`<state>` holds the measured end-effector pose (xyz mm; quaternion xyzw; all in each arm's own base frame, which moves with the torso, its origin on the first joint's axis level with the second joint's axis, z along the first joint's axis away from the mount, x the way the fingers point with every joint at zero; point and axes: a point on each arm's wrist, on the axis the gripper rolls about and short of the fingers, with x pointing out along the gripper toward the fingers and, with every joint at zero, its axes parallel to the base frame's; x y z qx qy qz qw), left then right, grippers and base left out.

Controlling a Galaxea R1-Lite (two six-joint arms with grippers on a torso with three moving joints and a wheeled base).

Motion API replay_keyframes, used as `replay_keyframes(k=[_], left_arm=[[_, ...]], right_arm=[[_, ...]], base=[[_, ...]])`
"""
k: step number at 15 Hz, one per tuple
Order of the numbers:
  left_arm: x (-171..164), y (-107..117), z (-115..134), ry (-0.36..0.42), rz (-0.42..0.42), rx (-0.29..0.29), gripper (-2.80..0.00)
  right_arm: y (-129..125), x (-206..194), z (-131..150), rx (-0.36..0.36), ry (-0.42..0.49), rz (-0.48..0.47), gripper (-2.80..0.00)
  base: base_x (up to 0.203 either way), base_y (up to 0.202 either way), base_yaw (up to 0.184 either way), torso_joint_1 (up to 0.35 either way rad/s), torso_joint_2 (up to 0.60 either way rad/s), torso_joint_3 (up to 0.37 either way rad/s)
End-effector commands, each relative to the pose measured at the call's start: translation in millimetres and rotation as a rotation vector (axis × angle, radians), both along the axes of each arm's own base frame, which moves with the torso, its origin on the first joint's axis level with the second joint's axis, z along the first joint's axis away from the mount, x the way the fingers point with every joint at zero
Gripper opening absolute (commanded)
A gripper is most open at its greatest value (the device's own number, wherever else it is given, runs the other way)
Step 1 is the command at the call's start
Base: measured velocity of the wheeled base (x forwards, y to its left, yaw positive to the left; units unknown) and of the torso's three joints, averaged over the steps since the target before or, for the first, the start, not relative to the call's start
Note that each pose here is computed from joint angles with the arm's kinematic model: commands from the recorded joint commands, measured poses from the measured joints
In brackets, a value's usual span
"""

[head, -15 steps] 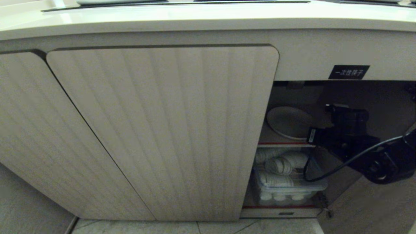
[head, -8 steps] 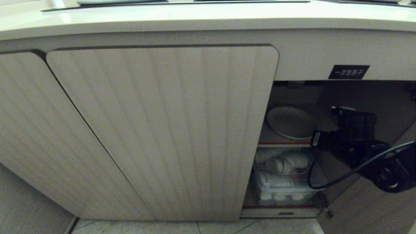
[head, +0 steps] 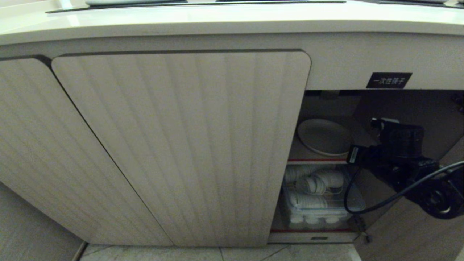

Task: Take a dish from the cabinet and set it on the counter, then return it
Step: Close the cabinet door

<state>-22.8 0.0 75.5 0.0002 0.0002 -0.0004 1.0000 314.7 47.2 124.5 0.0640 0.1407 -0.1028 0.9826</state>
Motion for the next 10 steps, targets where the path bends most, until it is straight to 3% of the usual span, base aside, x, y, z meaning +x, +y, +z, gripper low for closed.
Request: replay_keyframes(k=[1,10], left_arm=[[0.0,0.0,0.0,0.000,0.000,0.000,0.00],[0.0,0.0,0.0,0.000,0.001,0.000,0.00]], right_arm=[[-0.1,-0.3,1.5,0.002,-0.008,-0.003,-2.80],[0.1,-15.8,1.6,-0.002,0.006,0.008,-2.80]], base=[[0.000,0.000,0.000,0.000,0.00,0.000],[0.000,0.000,0.000,0.000,0.00,0.000]])
